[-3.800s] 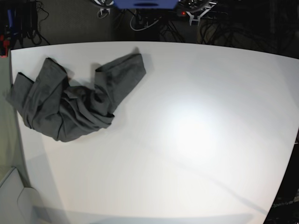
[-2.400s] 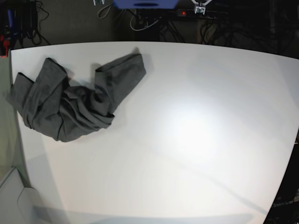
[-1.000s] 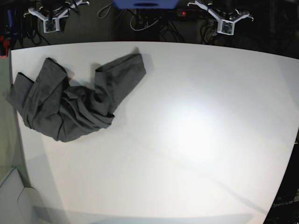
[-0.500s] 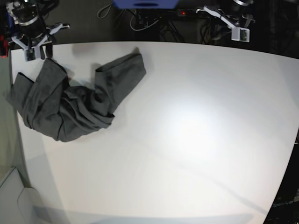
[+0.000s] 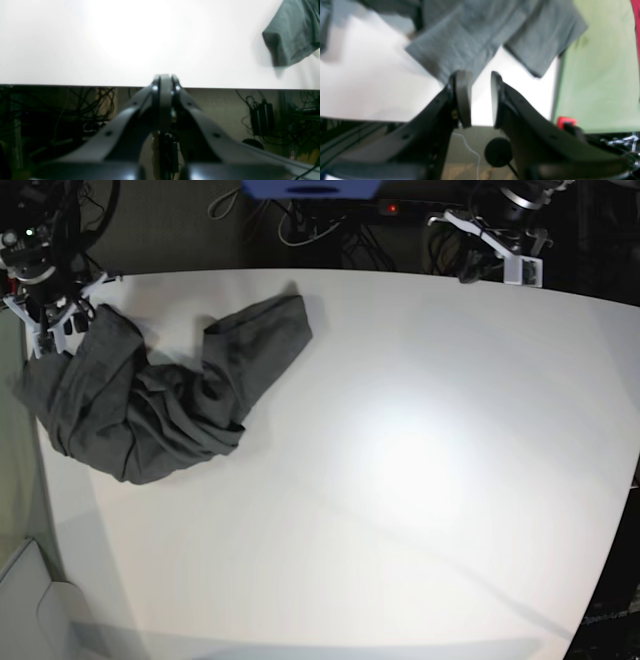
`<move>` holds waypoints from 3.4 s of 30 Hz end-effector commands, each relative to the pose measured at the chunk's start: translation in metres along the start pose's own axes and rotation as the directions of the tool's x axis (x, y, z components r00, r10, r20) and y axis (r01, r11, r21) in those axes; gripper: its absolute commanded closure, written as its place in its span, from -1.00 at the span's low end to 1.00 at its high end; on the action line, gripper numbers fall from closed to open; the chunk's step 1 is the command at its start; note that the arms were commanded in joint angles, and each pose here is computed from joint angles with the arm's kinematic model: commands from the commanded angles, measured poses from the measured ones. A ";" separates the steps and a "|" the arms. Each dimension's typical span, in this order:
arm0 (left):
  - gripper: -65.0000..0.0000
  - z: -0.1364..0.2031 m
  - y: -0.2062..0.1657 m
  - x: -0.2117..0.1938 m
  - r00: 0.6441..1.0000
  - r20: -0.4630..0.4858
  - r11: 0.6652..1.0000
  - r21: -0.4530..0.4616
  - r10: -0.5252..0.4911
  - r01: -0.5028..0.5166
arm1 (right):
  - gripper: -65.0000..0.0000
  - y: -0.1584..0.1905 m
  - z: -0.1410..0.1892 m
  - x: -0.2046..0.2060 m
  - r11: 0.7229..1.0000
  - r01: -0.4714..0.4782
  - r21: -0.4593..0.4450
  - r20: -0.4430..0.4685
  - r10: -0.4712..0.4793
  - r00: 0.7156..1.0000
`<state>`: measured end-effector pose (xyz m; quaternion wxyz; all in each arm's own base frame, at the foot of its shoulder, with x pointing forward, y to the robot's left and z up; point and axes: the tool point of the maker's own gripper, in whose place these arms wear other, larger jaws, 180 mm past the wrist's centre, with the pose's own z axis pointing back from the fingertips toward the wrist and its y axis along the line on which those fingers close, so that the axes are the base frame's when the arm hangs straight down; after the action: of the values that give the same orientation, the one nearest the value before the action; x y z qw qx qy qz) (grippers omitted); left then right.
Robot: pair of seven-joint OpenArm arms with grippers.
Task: Layout the t-shirt on the table in an organized manner, then fold the t-shirt properly
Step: 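Move the right gripper down to the crumpled grey t-shirt, then grasp the grey t-shirt fabric with the right gripper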
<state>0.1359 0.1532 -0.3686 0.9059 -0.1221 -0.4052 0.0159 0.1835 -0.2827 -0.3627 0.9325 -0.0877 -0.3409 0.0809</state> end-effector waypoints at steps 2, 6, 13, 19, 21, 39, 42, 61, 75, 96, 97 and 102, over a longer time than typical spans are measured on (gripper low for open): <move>0.80 0.002 -0.003 0.008 1.000 0.030 1.000 -0.009 -0.005 0.005 | 0.54 -0.007 -0.003 0.003 1.000 -0.002 -0.002 0.020 0.002 1.000; 0.36 0.001 -0.003 0.008 0.999 0.032 1.000 -0.009 -0.002 0.003 | 0.53 -0.011 -0.018 -0.010 0.999 0.031 0.016 -0.018 -0.031 0.999; 0.40 -0.002 -0.005 0.015 0.999 0.050 1.000 -0.017 -0.001 0.002 | 0.53 -0.016 -0.032 -0.017 0.998 0.057 0.028 -0.045 -0.056 0.997; 0.40 -0.004 -0.006 0.019 0.998 0.062 1.000 -0.023 0.000 0.001 | 0.53 -0.008 -0.038 -0.018 0.997 0.057 0.054 -0.054 -0.054 0.997; 0.40 -0.005 -0.006 0.020 0.998 0.066 1.000 -0.022 -0.001 0.002 | 0.53 -0.002 -0.039 -0.017 0.997 0.034 0.074 -0.056 -0.030 0.998; 0.40 -0.007 -0.007 0.024 0.997 0.078 1.000 -0.024 -0.002 0.003 | -0.03 0.000 -0.024 0.002 0.998 -0.015 0.054 -0.005 0.015 1.000; 0.40 -0.007 -0.007 0.024 0.997 0.078 1.000 -0.024 -0.002 0.003 | -0.04 0.002 -0.025 0.002 0.998 -0.014 0.060 -0.007 0.014 1.000; 0.40 -0.007 -0.007 0.024 0.997 0.078 1.000 -0.024 -0.002 0.003 | 0.52 0.012 -0.050 -0.037 0.990 0.082 0.114 -0.113 -0.069 0.991; 0.40 -0.006 -0.007 0.023 0.997 0.075 1.000 -0.024 -0.001 0.003 | 1.00 -0.020 0.003 0.077 0.993 -0.100 -0.068 0.099 0.107 0.989; 0.40 -0.010 -0.009 0.031 0.995 0.096 0.999 -0.033 -0.003 0.006 | 1.00 -0.125 0.044 0.179 0.919 -0.163 -0.358 0.118 0.218 0.969; 0.40 -0.010 -0.009 0.031 0.995 0.096 0.999 -0.033 -0.003 0.006 | 1.00 -0.130 0.048 0.184 0.915 -0.156 -0.372 0.123 0.215 0.969; 0.40 -0.012 -0.009 0.036 0.994 0.111 0.999 -0.037 -0.007 0.011 | 1.00 -0.145 0.059 0.200 0.904 -0.107 -0.414 0.123 0.172 0.977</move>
<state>0.1651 0.1470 -0.3565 0.8875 -0.1327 -0.4411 0.0152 0.3048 -0.3734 -0.1800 0.8717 -0.2843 -0.3914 0.0783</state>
